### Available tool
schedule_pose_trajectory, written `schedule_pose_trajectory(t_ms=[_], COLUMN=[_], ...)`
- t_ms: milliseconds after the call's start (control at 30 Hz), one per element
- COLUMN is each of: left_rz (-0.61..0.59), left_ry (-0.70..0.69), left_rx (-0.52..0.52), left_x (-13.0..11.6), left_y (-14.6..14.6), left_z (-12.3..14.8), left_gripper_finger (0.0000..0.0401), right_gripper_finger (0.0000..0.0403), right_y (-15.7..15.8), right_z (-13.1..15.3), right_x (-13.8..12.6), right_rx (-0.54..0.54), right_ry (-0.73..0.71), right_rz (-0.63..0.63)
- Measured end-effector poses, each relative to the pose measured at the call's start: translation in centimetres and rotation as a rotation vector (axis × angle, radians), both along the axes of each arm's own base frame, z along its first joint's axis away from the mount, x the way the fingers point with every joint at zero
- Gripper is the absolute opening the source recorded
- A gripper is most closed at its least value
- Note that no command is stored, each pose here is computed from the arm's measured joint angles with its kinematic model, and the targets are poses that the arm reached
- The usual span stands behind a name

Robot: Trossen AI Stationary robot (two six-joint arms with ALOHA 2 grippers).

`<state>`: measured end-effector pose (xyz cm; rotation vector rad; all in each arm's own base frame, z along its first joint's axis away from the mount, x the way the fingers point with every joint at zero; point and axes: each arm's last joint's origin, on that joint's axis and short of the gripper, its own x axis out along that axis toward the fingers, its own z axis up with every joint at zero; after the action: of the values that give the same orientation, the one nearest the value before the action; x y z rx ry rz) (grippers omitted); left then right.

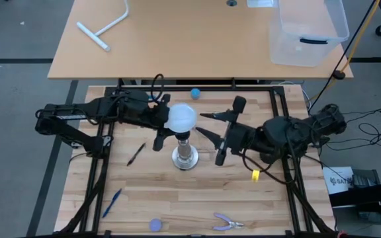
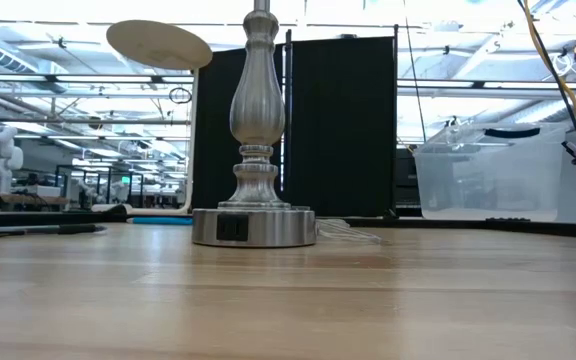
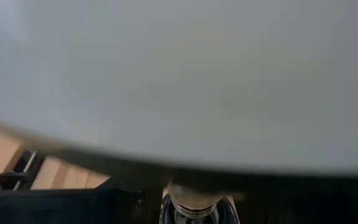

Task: Screw lightbulb
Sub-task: Insert the lightbulb into the lamp

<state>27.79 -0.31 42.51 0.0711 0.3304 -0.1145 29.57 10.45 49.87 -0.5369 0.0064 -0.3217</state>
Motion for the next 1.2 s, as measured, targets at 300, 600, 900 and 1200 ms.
schedule_pose_trajectory(t_ms=[300,600,900,1200], left_rz=[-0.017,-0.011,-0.001,0.008], left_ry=[0.010,0.017,0.031,0.044], left_rx=[-0.001,0.025,0.031,0.032], left_x=[-0.1,-0.2,-0.1,0.1], left_y=[-0.5,-0.8,-0.8,-0.6], left_z=[0.0,-0.1,-0.5,-1.2], left_gripper_finger=[0.0139,0.0139,0.0139,0.0139], right_gripper_finger=[0.0171,0.0171,0.0125,0.0022], right_y=[-1.5,-3.5,-4.3,-4.6], right_z=[0.2,0.6,0.9,0.4], right_x=[0.3,0.9,1.0,1.9], right_rx=[0.075,0.164,0.186,0.175], right_ry=[0.008,-0.020,-0.030,-0.025], right_rz=[0.024,0.105,0.152,0.149])
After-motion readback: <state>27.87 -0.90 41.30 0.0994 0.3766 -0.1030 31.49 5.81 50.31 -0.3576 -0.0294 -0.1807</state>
